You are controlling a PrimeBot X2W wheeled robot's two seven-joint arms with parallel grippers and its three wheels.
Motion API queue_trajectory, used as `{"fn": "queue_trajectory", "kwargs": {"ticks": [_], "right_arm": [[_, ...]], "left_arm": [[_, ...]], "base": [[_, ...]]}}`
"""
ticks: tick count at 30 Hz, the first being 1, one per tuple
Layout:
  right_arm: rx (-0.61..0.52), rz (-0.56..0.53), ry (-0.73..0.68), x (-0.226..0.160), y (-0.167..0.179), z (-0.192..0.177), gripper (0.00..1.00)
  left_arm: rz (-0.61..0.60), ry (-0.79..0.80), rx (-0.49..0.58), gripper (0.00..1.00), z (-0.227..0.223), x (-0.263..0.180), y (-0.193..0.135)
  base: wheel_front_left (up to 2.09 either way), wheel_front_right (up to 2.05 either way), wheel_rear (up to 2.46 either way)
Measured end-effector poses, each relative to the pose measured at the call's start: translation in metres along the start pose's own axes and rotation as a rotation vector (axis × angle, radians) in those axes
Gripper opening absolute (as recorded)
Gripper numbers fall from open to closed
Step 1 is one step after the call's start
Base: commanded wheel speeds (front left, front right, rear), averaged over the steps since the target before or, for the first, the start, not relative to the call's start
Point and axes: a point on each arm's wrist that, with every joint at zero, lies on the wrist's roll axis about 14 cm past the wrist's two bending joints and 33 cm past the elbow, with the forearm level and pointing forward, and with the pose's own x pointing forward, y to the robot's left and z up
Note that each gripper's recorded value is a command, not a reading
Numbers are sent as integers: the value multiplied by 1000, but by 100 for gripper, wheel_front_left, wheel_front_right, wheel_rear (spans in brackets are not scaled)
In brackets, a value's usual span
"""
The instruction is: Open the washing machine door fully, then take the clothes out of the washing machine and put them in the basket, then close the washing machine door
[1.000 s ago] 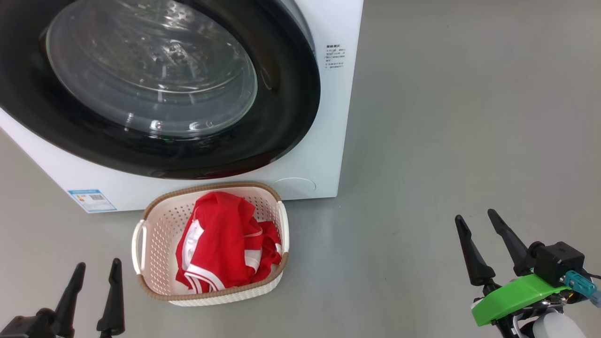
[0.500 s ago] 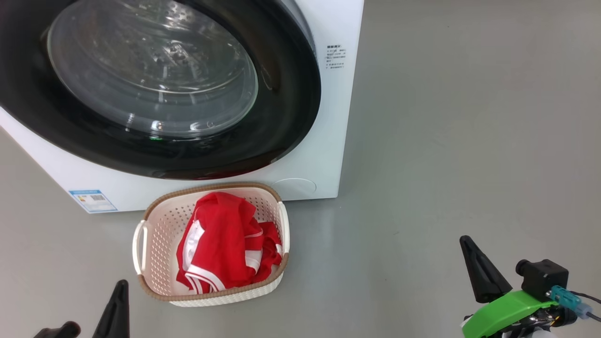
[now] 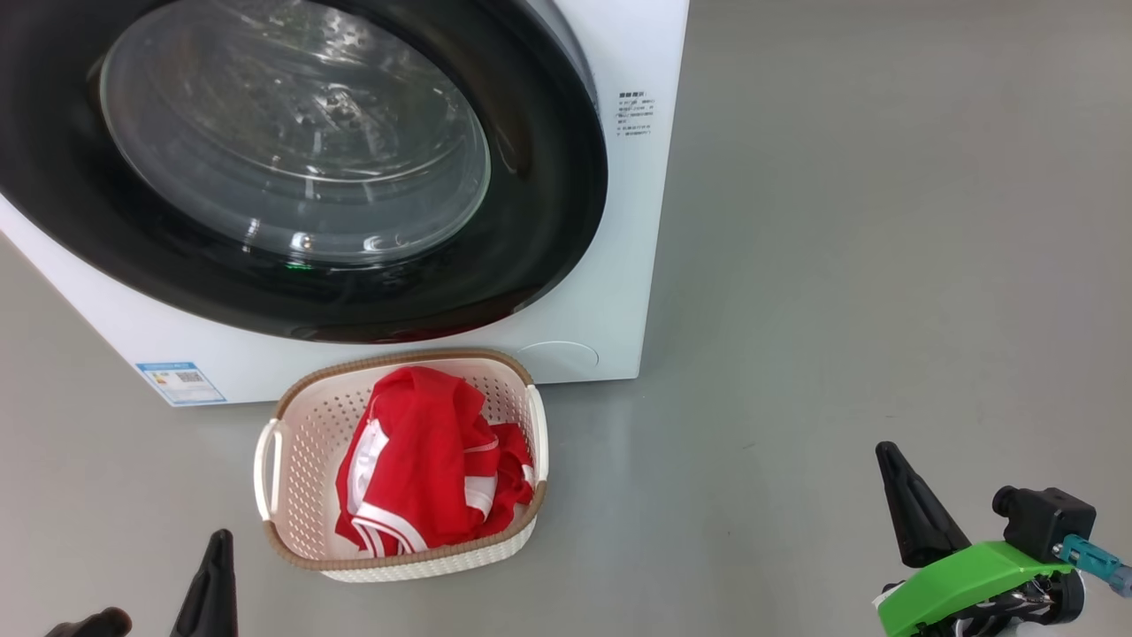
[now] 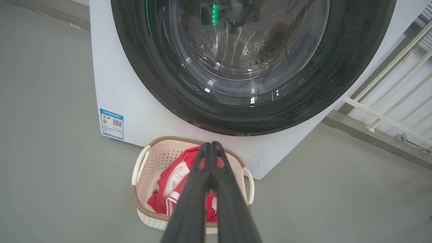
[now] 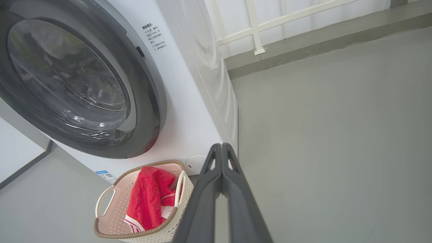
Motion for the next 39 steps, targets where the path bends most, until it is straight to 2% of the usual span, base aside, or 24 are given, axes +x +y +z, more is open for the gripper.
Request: {"fn": "queue_trajectory", "kwargs": {"ticks": [39], "right_arm": [[430, -66, -11, -1, -6, 8, 0]], "left_arm": [[55, -19, -390, 0, 11, 1, 4]], "base": [[0, 0, 0]]}}
